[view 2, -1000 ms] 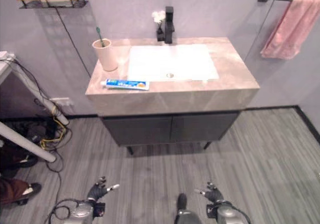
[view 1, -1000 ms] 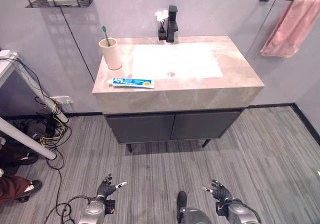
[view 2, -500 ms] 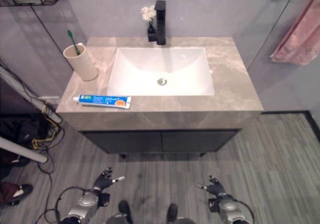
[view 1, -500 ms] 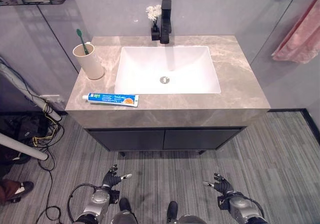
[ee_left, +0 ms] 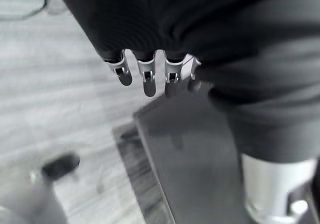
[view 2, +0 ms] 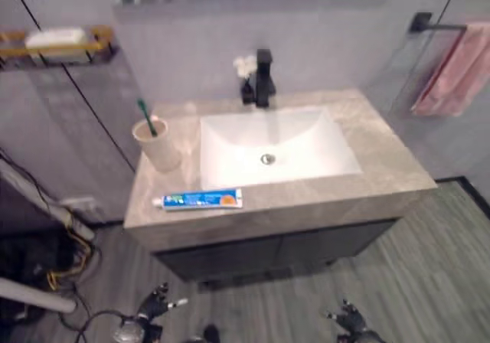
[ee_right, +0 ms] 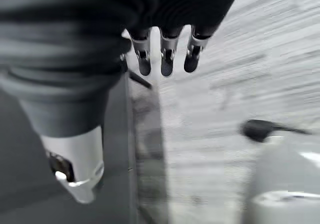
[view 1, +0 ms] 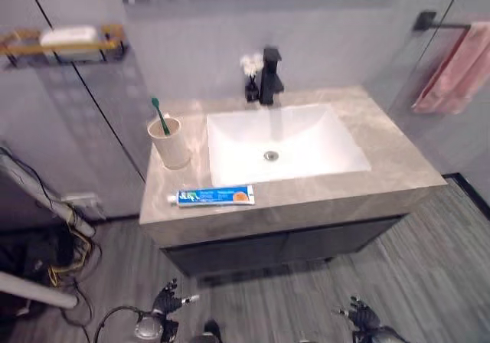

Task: Put brush and paste in cup on sink, flatten towel.

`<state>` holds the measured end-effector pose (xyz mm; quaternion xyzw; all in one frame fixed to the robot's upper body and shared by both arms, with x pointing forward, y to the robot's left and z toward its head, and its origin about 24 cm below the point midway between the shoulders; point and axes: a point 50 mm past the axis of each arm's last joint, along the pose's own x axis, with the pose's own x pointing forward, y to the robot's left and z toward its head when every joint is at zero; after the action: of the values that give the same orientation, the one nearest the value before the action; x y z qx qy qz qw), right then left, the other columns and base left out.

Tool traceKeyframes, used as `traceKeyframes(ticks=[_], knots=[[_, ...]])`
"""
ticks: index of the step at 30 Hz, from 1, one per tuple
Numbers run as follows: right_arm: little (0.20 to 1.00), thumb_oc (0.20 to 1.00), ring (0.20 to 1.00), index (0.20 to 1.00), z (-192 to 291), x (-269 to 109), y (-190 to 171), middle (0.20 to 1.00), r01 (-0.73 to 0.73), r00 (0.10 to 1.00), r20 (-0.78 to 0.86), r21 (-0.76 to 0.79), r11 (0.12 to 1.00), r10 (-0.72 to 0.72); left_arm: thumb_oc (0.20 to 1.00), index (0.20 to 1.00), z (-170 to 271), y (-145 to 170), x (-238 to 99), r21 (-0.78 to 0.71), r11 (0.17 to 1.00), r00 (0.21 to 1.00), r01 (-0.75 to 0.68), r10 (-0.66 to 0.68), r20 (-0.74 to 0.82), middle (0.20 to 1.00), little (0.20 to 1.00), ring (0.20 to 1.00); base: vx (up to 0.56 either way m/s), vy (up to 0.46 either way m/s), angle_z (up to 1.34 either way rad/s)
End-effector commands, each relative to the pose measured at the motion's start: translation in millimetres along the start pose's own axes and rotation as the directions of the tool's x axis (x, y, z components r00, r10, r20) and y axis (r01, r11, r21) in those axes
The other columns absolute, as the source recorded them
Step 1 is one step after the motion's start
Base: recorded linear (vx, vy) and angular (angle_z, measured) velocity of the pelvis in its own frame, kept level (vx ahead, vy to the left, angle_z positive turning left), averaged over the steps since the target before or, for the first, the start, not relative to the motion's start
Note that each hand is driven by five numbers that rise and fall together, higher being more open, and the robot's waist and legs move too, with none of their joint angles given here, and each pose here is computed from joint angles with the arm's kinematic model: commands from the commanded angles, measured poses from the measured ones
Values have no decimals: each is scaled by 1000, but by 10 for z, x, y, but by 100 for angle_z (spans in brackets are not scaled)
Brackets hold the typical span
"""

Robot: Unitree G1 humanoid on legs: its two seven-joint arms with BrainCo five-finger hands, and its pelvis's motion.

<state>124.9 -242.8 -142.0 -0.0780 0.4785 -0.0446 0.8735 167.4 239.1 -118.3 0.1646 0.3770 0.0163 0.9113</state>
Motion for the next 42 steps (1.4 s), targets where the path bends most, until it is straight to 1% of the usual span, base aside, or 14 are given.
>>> traceKeyframes(ticks=[1,3,6,10,13,15,20,24,30,33,34,37,38,42], knots=[[1000,1000,1000,1000,603,91,92,1000,-45,980,191,-38,998,51,1000,1000,216,229,-24,131,991,991,-19,1,133,1000,1000,1000,70,213,11],[1000,1000,1000,1000,659,93,21,1000,-23,978,208,-64,998,36,1000,1000,259,332,-104,333,943,981,-3,-62,183,1000,1000,1000,113,95,-8],[1000,1000,1000,1000,654,119,-22,1000,1,983,185,-93,996,16,1000,1000,180,447,-170,452,892,982,-4,-83,171,1000,1000,1000,50,-108,8],[1000,1000,1000,1000,491,123,-249,1000,89,992,95,-98,991,-80,1000,1000,83,521,-300,424,906,980,-22,-64,187,1000,1000,1000,56,-175,42],[1000,1000,1000,1000,387,109,-307,1000,116,992,57,-118,986,-110,1000,1000,163,571,-388,485,874,966,-19,-109,234,1000,1000,1000,14,-116,57],[1000,1000,1000,1000,236,75,-385,1000,145,989,11,-162,976,-145,1000,1000,330,591,-498,610,792,930,-36,-197,311,1000,1000,1000,8,-124,28],[1000,1000,1000,1000,12,9,-485,1000,171,980,-54,-254,952,-190,1000,1000,443,717,-689,697,712,899,-89,-244,364,1000,1000,1000,-7,-93,30],[1000,1000,1000,1000,-243,-87,-610,1000,193,960,-149,-262,946,-237,1000,1000,747,956,-932,789,577,847,-213,-293,443,1000,1000,1000,-4,-35,19],[1000,1000,1000,1000,-453,-159,-594,1000,170,948,-219,-268,948,-232,1000,1000,1154,1150,-1205,749,546,765,-376,-274,583,1000,1000,1000,6,4,6],[1000,1000,1000,1000,-456,-142,-513,1000,144,954,-222,-253,957,-202,1000,1000,1483,1219,-1361,639,588,654,-496,-232,720,1000,1000,1000,19,40,8],[1000,1000,1000,1000,-455,-141,-512,1000,143,954,-222,-254,957,-202,1000,1000,1482,1221,-1363,639,587,654,-496,-231,720,1000,1000,1000,10,46,9],[1000,1000,1000,1000,-327,-75,-402,1000,118,971,-173,-262,958,-166,1000,1000,1690,1205,-1448,514,657,541,-551,-187,820,1000,1000,1000,10,50,4],[1000,1000,1000,1000,-221,-30,-313,1000,93,983,-130,-266,960,-131,1000,1000,1810,1184,-1509,454,686,473,-569,-178,863,1000,1000,1000,-19,57,-14],[1000,1000,1000,1000,-96,15,-186,1000,48,994,-79,-313,948,-77,1000,1000,1959,1175,-1561,393,707,400,-589,-168,901,1000,1000,1000,-15,59,-35]])
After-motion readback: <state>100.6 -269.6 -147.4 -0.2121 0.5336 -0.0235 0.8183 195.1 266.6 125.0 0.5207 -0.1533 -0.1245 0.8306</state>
